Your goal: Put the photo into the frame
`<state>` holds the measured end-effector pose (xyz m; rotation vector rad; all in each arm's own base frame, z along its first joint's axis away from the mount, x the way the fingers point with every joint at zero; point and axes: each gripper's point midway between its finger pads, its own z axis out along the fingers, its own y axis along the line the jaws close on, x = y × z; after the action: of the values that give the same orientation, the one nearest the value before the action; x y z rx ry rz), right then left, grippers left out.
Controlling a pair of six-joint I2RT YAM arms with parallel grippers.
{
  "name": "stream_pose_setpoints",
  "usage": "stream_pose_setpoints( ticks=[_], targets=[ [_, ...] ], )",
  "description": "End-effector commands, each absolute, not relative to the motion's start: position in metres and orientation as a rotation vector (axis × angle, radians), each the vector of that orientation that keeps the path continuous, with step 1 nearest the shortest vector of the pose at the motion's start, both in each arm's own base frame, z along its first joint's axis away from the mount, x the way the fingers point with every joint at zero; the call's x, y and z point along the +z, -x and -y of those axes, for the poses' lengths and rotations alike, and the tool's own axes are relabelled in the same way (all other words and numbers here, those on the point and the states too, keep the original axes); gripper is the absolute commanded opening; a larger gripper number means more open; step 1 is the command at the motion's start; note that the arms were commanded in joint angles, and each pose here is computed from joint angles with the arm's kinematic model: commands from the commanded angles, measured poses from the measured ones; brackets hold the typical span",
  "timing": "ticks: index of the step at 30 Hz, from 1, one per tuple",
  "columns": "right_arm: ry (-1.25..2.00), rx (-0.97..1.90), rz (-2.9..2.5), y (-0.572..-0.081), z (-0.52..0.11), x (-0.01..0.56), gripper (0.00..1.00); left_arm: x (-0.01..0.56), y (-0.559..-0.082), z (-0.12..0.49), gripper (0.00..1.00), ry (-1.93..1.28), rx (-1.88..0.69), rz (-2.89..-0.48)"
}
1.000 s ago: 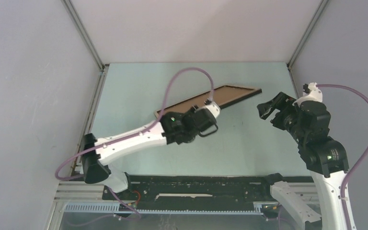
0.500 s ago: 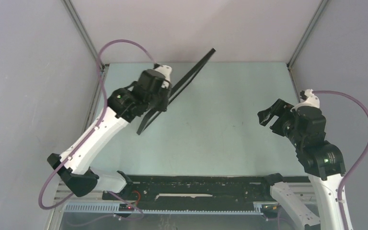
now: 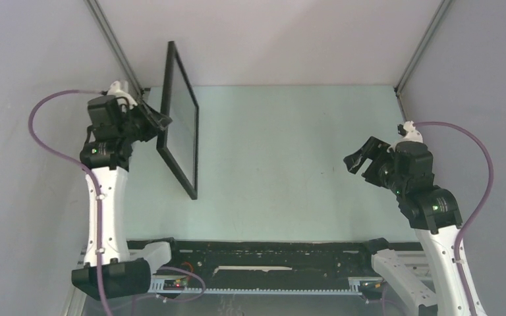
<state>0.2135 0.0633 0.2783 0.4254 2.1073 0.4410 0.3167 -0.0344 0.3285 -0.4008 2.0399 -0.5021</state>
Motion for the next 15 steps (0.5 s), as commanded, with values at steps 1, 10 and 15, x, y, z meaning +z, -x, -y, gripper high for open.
stream_pose_setpoints(
  ticks=[1, 10, 15],
  targets=[
    [-0.426, 0.465, -2.082, -0.219, -0.066, 0.281, 0.87, 0.315, -0.326, 0.028, 0.00, 0.528, -0.764, -2.032],
    [-0.395, 0.542, -2.129, -0.233, -0.083, 0.262, 0.86, 0.295, -0.334, 0.000, 0.00, 0.725, -0.809, -1.936],
    [-0.388, 0.564, -2.150, -0.238, -0.089, 0.255, 0.86, 0.296, -0.327, -0.014, 0.00, 0.772, -0.759, -1.901]
  ],
)
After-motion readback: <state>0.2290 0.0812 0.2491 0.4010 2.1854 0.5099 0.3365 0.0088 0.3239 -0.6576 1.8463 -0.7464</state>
